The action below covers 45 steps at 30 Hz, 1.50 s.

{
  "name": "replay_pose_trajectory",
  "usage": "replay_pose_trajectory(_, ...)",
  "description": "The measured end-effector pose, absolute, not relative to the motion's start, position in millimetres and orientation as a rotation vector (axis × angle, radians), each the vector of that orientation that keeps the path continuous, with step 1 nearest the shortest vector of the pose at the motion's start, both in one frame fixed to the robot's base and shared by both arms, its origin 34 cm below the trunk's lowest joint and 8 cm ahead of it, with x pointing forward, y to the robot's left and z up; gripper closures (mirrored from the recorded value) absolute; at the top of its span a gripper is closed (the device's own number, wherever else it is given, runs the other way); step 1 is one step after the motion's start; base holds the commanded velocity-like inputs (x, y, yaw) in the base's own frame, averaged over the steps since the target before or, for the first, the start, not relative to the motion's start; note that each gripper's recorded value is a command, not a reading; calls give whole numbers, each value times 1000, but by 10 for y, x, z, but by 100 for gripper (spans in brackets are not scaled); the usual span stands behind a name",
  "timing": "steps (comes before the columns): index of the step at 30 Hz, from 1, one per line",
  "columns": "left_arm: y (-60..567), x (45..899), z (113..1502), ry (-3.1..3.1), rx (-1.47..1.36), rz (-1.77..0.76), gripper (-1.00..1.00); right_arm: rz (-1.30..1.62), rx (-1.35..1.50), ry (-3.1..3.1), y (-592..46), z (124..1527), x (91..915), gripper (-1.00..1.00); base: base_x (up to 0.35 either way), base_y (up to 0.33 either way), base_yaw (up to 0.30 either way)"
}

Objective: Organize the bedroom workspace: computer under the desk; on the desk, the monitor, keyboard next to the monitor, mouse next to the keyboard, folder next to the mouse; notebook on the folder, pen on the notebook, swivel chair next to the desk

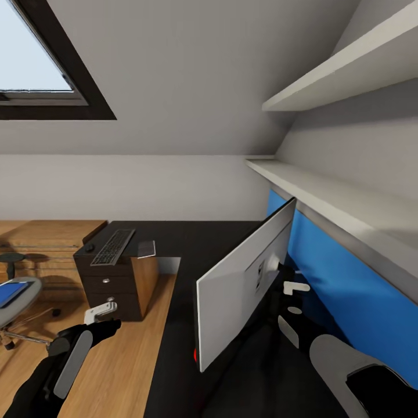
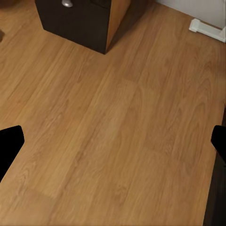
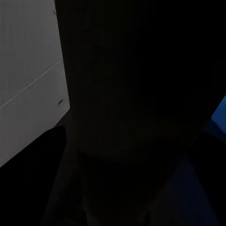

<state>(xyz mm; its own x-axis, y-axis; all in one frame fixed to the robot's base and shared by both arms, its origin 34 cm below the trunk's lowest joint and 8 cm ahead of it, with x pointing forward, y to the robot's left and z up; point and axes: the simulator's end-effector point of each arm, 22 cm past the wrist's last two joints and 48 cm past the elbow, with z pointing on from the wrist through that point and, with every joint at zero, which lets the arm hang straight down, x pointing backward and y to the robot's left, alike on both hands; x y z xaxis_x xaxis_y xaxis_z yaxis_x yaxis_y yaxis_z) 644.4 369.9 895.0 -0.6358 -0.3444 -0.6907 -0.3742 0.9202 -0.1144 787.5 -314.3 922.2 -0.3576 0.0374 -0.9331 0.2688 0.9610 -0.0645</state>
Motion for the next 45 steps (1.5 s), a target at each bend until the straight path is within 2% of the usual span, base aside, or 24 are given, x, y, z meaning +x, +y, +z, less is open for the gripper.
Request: replay_pose_trajectory(45,3703,6438,8937,2316,-510,52,-100,-247,215,1926,-3143,9227,7885,100,14,-2,0)
